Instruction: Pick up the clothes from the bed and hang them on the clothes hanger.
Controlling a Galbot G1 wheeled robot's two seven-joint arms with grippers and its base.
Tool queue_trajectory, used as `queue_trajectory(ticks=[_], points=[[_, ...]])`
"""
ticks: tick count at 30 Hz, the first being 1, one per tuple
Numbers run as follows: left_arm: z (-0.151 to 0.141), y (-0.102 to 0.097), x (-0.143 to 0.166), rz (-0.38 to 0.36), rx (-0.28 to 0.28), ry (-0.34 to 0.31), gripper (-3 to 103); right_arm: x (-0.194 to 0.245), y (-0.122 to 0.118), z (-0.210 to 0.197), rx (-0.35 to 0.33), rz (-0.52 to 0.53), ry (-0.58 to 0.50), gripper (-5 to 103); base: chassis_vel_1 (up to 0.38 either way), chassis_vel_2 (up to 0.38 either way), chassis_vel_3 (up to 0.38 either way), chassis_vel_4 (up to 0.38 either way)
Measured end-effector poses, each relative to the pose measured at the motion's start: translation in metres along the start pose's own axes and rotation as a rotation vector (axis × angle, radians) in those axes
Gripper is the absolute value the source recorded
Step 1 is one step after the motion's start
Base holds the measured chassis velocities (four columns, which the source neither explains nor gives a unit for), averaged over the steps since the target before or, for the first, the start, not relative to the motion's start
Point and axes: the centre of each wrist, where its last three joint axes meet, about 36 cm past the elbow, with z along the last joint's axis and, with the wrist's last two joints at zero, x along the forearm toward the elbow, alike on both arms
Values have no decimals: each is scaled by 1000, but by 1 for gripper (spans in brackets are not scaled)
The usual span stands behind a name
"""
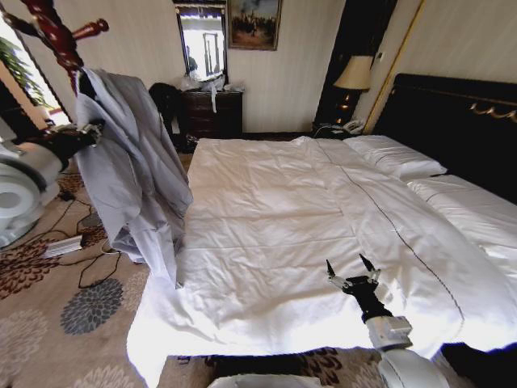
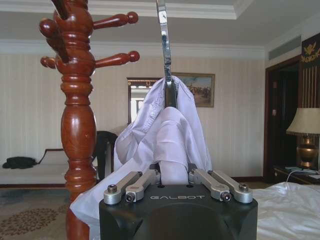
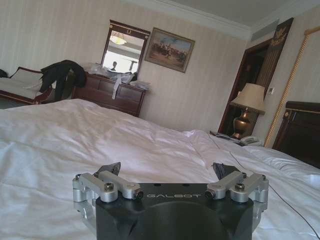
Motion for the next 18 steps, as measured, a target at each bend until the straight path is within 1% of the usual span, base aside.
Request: queue_trajectory(ticks=[4,11,14,15,18], points=[[-5,3,-10,-4,15,1,18,0,0,0,0,0,0,100,0,0,0,0],[-17,10,-15,-10,39,2,18,0,0,0,0,0,0,100,0,0,0,0],[-23,15,-17,-12,43,-3,18,0,0,0,0,0,0,100,0,0,0,0],[-25,20,-20,-17,46,-5,18,0,0,0,0,0,0,100,0,0,0,0],[-25,26,-26,-25,51,0,18,0,0,0,0,0,0,100,0,0,0,0]])
